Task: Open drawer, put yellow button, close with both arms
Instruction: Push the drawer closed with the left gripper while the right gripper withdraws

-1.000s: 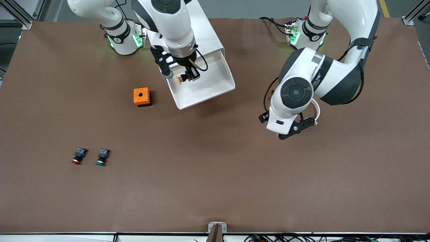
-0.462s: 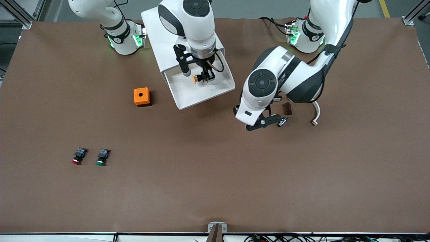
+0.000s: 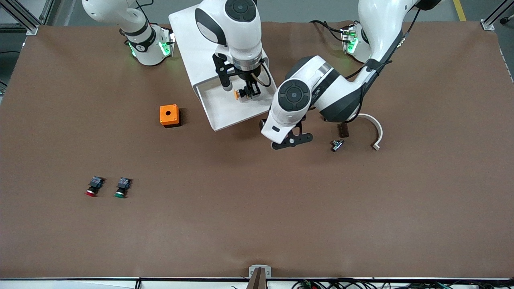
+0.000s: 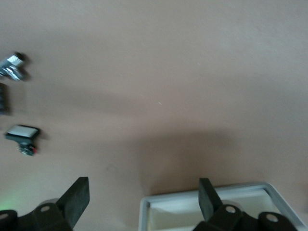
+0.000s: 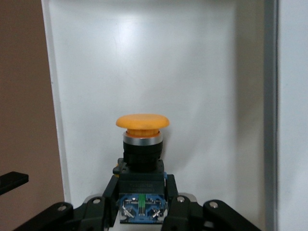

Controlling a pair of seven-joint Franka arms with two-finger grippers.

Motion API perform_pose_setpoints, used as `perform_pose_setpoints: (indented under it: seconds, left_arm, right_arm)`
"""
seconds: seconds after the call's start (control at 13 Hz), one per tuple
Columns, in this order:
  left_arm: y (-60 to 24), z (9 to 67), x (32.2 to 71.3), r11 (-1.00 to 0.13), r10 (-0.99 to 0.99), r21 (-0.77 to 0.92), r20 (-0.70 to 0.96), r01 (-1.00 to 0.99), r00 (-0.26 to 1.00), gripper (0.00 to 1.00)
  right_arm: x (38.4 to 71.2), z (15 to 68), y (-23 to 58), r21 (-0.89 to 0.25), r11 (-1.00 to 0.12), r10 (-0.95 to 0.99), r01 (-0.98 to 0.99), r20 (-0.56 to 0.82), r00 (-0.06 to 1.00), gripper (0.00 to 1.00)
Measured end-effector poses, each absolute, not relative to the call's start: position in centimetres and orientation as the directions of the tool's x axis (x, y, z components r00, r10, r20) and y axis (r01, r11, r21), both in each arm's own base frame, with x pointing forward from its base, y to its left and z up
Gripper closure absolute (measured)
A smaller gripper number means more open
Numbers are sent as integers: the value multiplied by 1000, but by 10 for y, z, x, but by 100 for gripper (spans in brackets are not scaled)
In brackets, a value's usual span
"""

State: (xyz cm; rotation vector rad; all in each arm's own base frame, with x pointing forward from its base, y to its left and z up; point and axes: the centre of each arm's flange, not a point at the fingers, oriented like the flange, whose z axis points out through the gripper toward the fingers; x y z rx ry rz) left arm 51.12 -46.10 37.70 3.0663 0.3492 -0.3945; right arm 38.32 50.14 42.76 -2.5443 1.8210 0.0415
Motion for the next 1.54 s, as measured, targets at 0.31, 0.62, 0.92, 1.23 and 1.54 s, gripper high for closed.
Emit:
perform_pose_setpoints:
  seconds: [0.31,0.62,0.92,1.23,1.54]
  left_arm:
    - [-485,366,491,-964,255,-10,-289,264,923,0]
    - [-498,357,480,-950,303,-25,-306,310,903,0]
    - [-514,356,462,-943,317,-22,-365,332,875,0]
    - [-543,351,424,-943,320,-46,-400,329,859,0]
    - [-556,347,402,-942,319,-57,-450,330,834,0]
  right_arm:
    - [386,431,504,-18,-371,-929,-929,-15,371,22]
    - [395,455,495,17,-651,-759,-759,6,651,0]
    - [437,509,445,68,-875,-480,-478,-14,877,0]
    - [487,542,376,88,-965,-252,-246,-61,966,0]
    - [544,558,284,70,-996,-69,-63,-90,994,0]
